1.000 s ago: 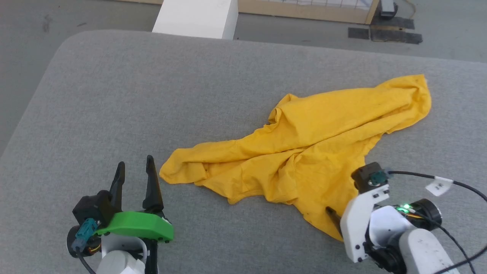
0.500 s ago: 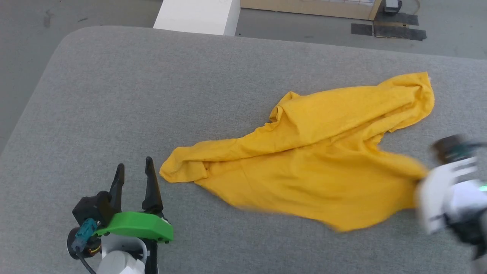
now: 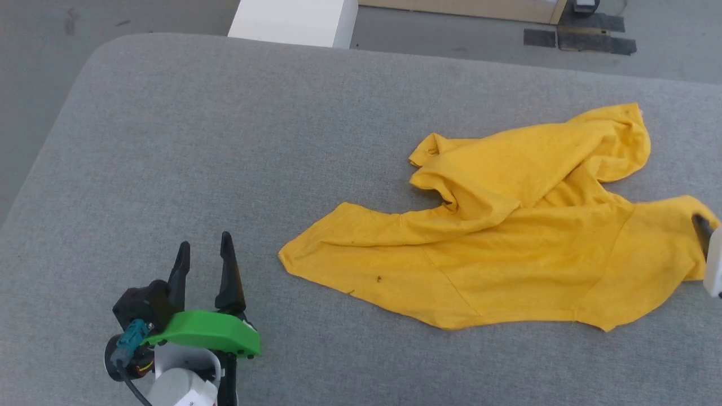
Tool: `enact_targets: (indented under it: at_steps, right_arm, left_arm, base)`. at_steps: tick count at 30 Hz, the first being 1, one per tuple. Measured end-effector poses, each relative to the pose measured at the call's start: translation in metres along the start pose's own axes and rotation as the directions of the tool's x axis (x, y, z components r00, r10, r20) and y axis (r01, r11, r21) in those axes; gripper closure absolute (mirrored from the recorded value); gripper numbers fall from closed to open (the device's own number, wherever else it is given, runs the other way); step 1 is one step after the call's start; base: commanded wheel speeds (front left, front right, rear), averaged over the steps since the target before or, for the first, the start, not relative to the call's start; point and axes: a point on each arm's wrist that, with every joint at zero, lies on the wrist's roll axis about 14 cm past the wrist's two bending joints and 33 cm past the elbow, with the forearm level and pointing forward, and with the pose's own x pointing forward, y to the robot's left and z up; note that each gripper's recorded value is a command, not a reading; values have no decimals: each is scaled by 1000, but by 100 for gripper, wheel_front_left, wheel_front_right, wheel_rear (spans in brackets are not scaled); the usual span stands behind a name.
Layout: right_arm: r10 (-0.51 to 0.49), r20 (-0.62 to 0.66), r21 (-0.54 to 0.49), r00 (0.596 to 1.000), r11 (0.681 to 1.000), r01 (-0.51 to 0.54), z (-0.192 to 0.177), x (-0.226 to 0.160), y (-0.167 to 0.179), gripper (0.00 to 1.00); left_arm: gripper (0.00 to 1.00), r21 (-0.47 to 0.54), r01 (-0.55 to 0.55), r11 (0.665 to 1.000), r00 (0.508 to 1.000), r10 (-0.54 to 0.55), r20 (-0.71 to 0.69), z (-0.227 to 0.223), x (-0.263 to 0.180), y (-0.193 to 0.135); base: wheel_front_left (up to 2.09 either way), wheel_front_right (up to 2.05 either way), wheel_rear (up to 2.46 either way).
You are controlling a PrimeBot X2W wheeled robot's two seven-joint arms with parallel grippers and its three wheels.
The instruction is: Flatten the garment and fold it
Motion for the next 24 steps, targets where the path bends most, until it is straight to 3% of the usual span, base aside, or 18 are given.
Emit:
enact_targets:
  at_steps: [3,7,9,13,19,24]
  right_arm:
    - [-14,188,102,982,995,-6,30,-15,-1,0]
    - [-48,387,207,921,978,-35,47,-43,3,0]
    - [-76,431,264,899,963,-45,43,-55,2,0]
    - [-114,432,304,895,952,-26,22,-68,-4,0]
    - [-137,412,330,901,944,-7,7,-74,-11,0]
    - [-143,405,334,903,943,0,4,-75,-13,0]
  left_arm:
    - [0,1,9,1000,1000,-9,7,4,-2,-2]
    - [0,-7,33,999,999,-33,-4,8,-4,-10]
    - [0,-13,40,999,998,-41,-47,4,-5,-15]
    - [0,-34,79,996,971,-84,-222,-20,-6,-36]
    - [0,0,118,993,844,-100,-527,-60,-5,-63]
    - [0,127,162,979,719,-29,-695,-93,-8,-57]
  base:
    - [0,0,0]
    - [0,0,0]
    - [0,0,0]
    - [0,0,0]
    - [0,0,0]
    - [0,0,0]
